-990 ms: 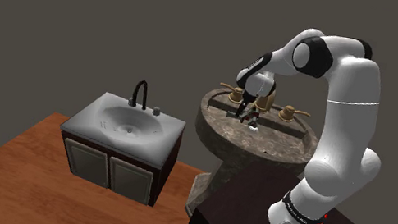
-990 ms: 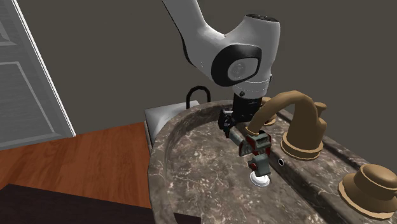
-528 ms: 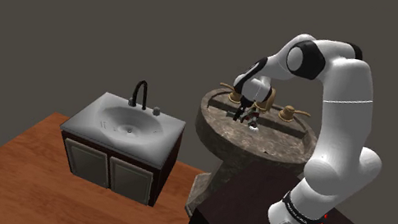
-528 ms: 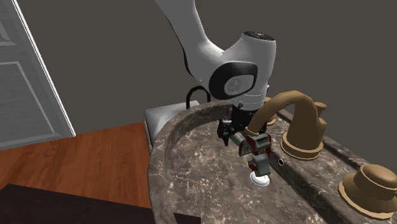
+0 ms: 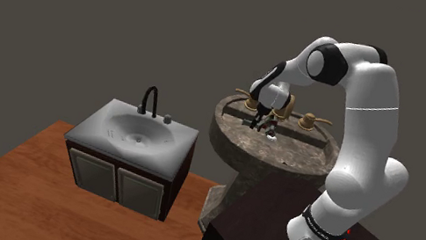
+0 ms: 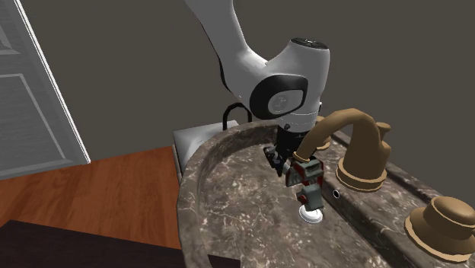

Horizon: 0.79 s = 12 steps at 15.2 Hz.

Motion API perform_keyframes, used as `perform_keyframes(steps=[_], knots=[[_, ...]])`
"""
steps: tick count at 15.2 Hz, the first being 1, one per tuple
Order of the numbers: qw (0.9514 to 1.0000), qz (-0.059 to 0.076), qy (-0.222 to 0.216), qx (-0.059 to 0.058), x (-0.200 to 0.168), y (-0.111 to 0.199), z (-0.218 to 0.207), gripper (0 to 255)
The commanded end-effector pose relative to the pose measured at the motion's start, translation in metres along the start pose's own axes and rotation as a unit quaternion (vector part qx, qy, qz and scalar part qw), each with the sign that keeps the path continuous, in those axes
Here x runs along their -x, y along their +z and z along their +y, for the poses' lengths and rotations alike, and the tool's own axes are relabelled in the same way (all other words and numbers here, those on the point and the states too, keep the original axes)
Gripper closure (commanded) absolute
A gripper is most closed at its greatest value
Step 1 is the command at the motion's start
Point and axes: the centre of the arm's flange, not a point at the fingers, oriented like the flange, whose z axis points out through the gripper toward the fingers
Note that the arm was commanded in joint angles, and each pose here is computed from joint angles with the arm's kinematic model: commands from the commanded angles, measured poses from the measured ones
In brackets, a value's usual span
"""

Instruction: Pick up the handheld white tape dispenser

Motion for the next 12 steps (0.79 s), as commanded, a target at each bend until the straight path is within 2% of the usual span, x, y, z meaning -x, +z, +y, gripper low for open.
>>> perform_keyframes(steps=[1, 12], knots=[[1.0000, 0.000, 0.000, 0.000, 0.001, 0.000, 0.000, 255], [1.0000, 0.000, 0.000, 0.000, -0.006, -0.052, 0.003, 255]])
